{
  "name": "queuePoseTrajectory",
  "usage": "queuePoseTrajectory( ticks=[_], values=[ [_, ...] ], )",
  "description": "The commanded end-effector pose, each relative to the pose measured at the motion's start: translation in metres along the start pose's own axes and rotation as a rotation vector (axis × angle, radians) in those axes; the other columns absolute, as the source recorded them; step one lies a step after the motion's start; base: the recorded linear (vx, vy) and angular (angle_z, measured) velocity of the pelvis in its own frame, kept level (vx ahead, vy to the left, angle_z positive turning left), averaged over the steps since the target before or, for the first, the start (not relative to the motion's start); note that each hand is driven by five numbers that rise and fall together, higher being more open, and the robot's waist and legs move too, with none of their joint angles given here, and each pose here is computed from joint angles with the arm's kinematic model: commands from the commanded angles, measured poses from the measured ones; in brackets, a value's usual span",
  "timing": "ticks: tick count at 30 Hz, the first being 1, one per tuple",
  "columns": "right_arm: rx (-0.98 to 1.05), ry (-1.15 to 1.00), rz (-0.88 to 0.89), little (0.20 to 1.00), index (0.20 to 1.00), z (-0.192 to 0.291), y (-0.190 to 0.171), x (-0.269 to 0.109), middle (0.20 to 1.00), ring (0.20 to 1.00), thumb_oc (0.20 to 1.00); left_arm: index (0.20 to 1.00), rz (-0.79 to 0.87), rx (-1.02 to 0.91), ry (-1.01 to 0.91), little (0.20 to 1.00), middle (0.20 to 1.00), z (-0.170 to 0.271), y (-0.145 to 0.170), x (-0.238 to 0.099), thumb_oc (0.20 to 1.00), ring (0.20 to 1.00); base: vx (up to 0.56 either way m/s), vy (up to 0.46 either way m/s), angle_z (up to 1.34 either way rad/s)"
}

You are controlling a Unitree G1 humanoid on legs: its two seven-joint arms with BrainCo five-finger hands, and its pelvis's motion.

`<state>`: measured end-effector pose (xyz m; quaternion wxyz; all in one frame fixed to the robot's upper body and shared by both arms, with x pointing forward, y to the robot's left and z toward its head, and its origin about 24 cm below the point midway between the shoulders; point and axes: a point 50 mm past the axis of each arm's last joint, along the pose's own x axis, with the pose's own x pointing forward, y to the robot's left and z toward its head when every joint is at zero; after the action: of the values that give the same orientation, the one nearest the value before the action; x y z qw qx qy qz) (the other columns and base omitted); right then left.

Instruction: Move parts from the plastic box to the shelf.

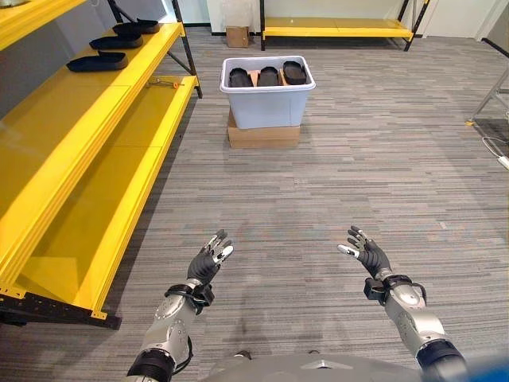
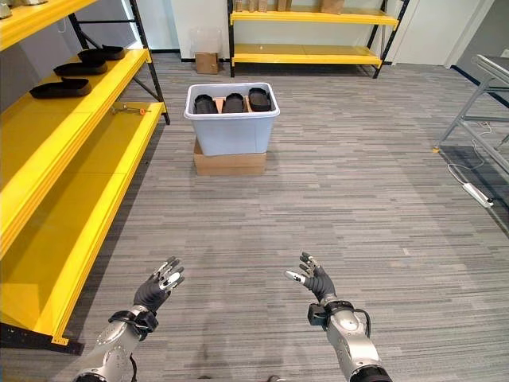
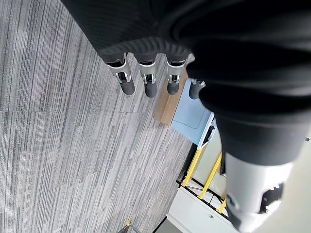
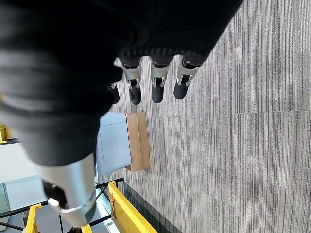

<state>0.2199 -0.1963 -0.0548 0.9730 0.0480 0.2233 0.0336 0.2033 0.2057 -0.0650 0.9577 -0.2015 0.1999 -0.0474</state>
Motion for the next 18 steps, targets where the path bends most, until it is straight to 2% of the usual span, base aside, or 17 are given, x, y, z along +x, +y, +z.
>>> queuePoseTrajectory(
  ticks=[1,18],
  values=[
    [-0.033,-0.101,0.017,1.000,1.000,0.0248,0.0037,0.0088,1.000,1.000,1.000,1.000,-0.024,0.060,-0.073,1.000,1.000,0.0219,-0.0040,0.0100,1.000,1.000,0.00,0.000,0.00],
    [-0.041,-0.094,0.016,1.000,1.000,0.0245,0.0050,0.0096,1.000,1.000,1.000,1.000,-0.005,-0.034,-0.068,1.000,1.000,0.0197,-0.0055,0.0126,1.000,1.000,0.00,0.000,0.00]
  ],
)
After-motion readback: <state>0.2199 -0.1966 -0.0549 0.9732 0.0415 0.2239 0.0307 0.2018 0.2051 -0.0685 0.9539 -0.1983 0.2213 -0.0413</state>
